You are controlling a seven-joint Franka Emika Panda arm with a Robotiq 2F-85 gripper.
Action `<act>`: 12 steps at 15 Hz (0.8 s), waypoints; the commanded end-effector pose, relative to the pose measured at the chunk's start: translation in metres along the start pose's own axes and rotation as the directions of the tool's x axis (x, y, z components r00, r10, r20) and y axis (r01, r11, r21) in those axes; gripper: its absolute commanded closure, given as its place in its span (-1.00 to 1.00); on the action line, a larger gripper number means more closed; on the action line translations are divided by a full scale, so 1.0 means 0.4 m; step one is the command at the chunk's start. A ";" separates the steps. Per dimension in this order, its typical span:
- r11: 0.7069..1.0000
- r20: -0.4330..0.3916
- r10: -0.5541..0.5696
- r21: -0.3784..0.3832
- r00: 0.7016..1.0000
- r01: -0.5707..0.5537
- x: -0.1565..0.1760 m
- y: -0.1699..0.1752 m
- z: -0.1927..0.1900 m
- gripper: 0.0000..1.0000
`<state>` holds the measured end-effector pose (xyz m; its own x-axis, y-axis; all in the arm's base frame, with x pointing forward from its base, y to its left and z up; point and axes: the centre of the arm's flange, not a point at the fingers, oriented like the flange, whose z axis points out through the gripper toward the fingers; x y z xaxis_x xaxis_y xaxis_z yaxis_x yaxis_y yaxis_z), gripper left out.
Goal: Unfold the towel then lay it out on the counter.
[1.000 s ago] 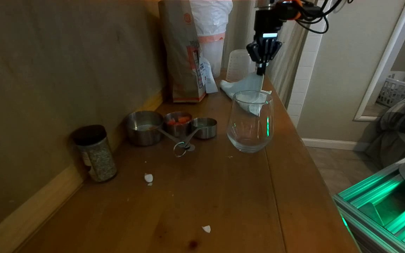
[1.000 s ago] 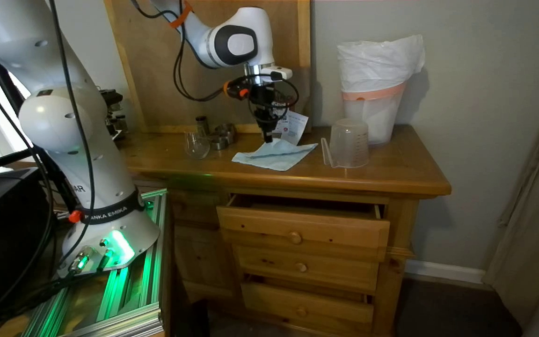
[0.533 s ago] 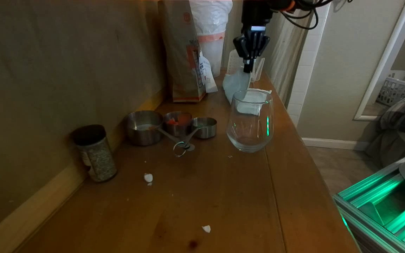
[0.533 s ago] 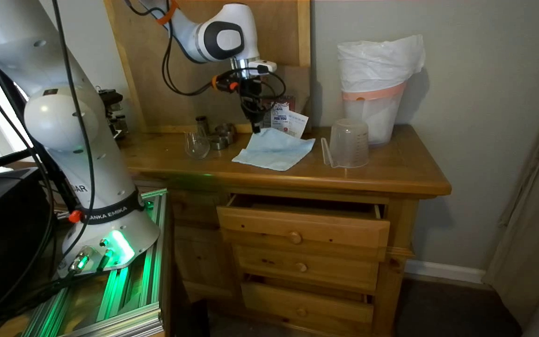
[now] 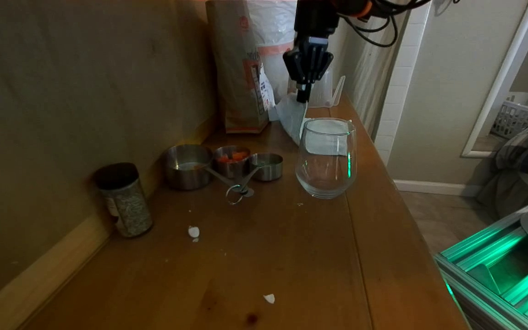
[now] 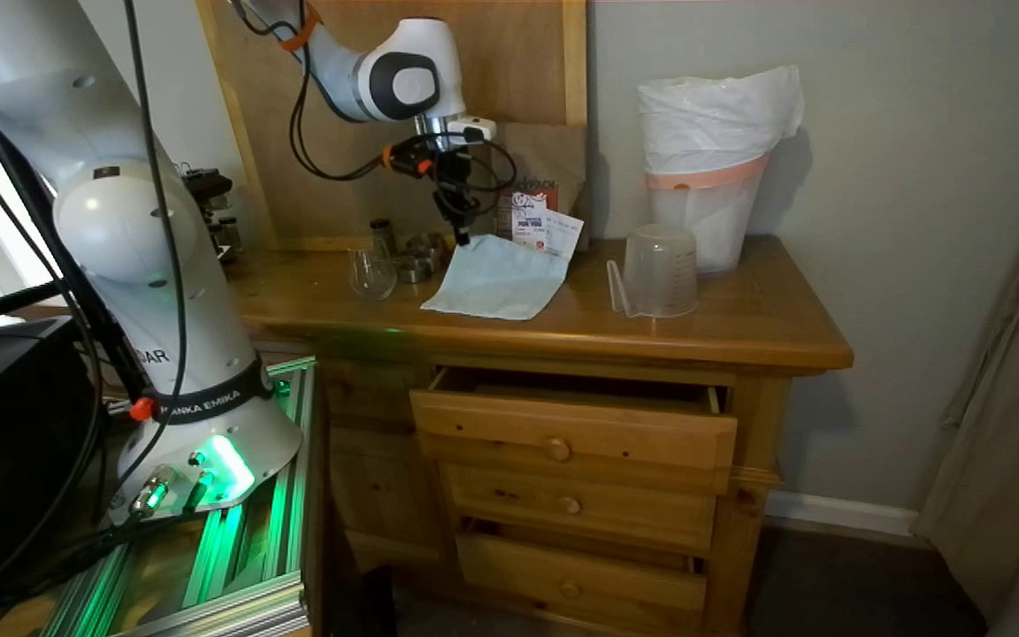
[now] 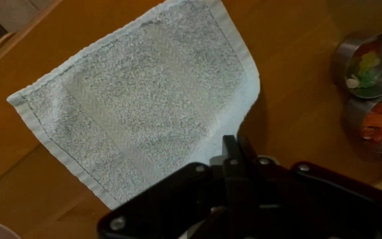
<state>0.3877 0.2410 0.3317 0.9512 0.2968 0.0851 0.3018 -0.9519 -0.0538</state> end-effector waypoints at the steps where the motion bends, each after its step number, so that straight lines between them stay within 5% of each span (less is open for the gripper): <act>1: 0.999 -0.014 -0.034 0.028 0.999 0.034 0.011 -0.042 0.036 0.93; 3: 0.998 -0.006 -0.059 0.036 0.998 0.060 0.005 -0.060 0.046 0.42; 12: 0.997 -0.019 -0.023 0.078 1.000 0.024 0.010 -0.013 -0.001 -0.73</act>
<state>0.3838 0.2593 0.3205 0.9374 0.3356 0.0925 0.3442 -0.9333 -0.1020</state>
